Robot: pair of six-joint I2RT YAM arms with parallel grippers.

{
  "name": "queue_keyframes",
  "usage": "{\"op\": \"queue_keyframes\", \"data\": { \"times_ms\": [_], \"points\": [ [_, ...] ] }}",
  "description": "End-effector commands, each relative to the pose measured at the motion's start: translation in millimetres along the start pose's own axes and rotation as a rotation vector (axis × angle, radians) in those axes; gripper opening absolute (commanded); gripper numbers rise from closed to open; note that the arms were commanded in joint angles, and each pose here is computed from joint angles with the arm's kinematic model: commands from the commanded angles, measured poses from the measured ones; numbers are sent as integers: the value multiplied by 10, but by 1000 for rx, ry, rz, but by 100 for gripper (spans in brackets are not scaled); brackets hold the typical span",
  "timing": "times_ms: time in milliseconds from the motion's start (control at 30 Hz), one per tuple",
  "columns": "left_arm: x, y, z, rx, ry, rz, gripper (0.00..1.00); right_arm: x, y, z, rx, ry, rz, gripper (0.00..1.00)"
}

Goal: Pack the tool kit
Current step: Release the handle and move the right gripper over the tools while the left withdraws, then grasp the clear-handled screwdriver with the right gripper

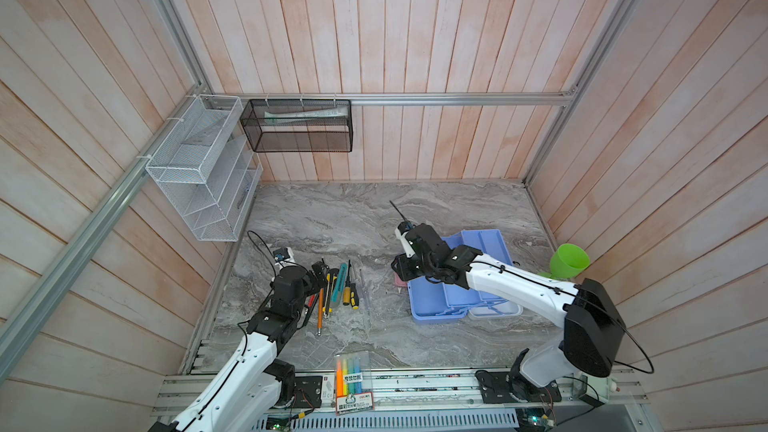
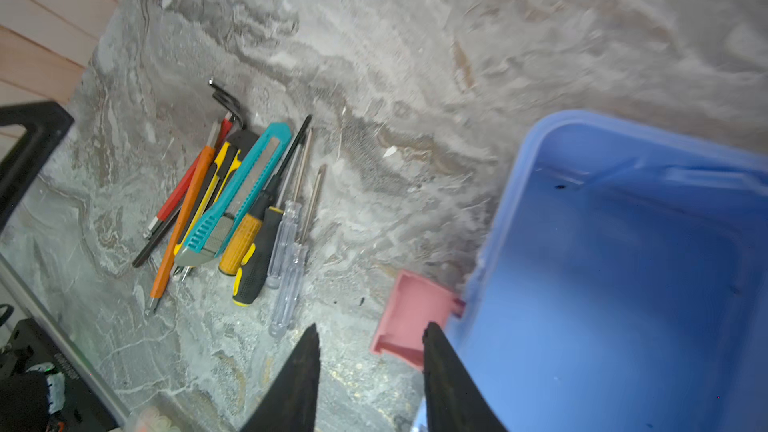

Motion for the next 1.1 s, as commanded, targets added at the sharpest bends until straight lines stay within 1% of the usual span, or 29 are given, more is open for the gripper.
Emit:
{"op": "queue_keyframes", "data": {
  "times_ms": [0, 133, 200, 333, 433, 567, 633, 667, 767, 900, 1067],
  "points": [
    [-3, 0, 101, 16, -39, -29, 100, 144, 237, -2, 32, 27, 27, 39],
    [10, 28, 127, 47, -48, -19, 100, 408, 418, -138, -34, 97, 11, 39],
    [19, 18, 127, 52, -44, -32, 100, 573, 537, -206, -82, 158, 13, 39],
    [47, 22, 121, 51, -31, -30, 100, 843, 637, -321, -129, 273, -26, 39],
    [54, 40, 118, 46, -27, -26, 100, 924, 681, -342, -153, 287, -60, 38],
    [33, 66, 131, 36, -39, -21, 100, 981, 661, -395, -146, 304, -89, 37],
    [30, 75, 131, 33, -39, -18, 100, 1011, 622, -454, -149, 326, -109, 30],
    [30, 76, 135, 32, -41, -18, 100, 1024, 602, -481, -150, 338, -120, 29],
    [32, 77, 128, 33, -38, -17, 100, 1070, 604, -562, -144, 365, -124, 29],
    [35, 75, 135, 32, -39, -18, 100, 1099, 694, -550, -136, 361, -85, 29],
    [40, 72, 124, 35, -35, -20, 100, 1148, 641, -602, -150, 377, -120, 29]
  ]
}}
Point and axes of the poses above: each gripper's point midway between its finger pads, its own x axis out along the fingers, its own y axis along the line the jaws close on, z = x × y, the point moved 1 cm from there along -x, back along the fingers, and after that the axes turned 4 degrees about -x, right-handed, at the moved point
